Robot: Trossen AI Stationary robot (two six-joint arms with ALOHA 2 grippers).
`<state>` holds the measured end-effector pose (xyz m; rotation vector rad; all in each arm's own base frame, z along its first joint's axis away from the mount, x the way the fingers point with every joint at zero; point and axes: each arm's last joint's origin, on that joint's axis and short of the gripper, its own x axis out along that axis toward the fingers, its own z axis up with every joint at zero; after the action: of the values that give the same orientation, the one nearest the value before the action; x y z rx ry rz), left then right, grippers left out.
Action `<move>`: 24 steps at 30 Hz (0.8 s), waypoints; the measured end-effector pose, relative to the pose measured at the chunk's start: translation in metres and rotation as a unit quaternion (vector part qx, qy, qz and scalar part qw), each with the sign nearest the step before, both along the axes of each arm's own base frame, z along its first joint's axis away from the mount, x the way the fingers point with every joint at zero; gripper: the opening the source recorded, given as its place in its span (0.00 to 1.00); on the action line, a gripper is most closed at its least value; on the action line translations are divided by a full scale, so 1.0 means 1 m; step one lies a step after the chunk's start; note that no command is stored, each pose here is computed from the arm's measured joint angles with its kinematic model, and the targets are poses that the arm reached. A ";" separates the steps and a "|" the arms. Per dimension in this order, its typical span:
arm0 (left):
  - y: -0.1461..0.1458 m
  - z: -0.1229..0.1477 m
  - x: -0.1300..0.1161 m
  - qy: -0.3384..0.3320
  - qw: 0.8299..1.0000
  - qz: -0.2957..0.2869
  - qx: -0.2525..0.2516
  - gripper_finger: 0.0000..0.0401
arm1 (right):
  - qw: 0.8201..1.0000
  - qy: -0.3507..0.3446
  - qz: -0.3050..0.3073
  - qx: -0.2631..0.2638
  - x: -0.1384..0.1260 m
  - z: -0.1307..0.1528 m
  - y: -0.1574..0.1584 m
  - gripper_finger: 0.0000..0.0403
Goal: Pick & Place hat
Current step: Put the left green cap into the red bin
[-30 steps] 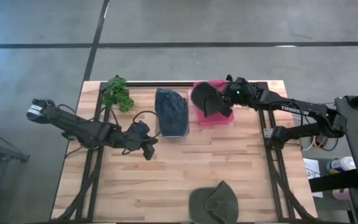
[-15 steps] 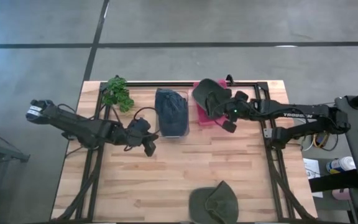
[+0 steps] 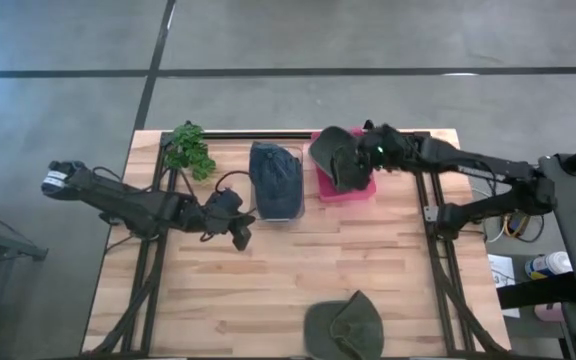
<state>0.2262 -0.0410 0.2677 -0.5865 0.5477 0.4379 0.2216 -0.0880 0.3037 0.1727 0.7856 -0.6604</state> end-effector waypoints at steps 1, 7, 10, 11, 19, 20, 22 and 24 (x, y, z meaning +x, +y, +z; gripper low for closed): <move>0.002 0.000 0.000 -0.001 1.000 0.008 -0.004 0.00 | 1.000 0.004 -0.009 0.018 0.004 0.000 -0.006 0.36; 0.033 -0.001 0.003 0.013 0.999 0.041 0.001 0.00 | 0.985 0.128 -0.032 0.115 0.046 -0.028 -0.026 0.50; 0.047 -0.002 0.004 0.028 0.999 0.023 0.025 0.00 | 0.982 0.159 0.003 0.104 0.073 -0.038 -0.022 0.53; 0.051 -0.002 0.004 0.033 0.999 0.016 0.032 0.00 | 0.981 0.164 0.014 0.102 0.081 -0.041 -0.019 0.53; 0.064 -0.003 0.002 0.062 0.994 -0.009 0.090 0.00 | 0.980 0.193 0.016 0.052 0.110 -0.070 -0.011 0.53; 0.065 -0.003 0.002 0.065 0.993 -0.010 0.096 0.00 | 0.979 0.197 0.013 0.041 0.111 -0.073 -0.011 0.53; 0.066 -0.003 0.002 0.070 0.991 -0.015 0.110 0.00 | 0.979 0.202 0.014 0.021 0.115 -0.078 -0.013 0.52; 0.068 -0.003 0.002 0.077 0.989 -0.018 0.128 0.00 | 0.981 0.194 0.021 0.015 0.120 -0.082 -0.016 0.51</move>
<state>0.2278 0.0267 0.2650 -0.2967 0.6359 0.5128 0.3418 -0.1035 0.2218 0.0524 1.1716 -0.6506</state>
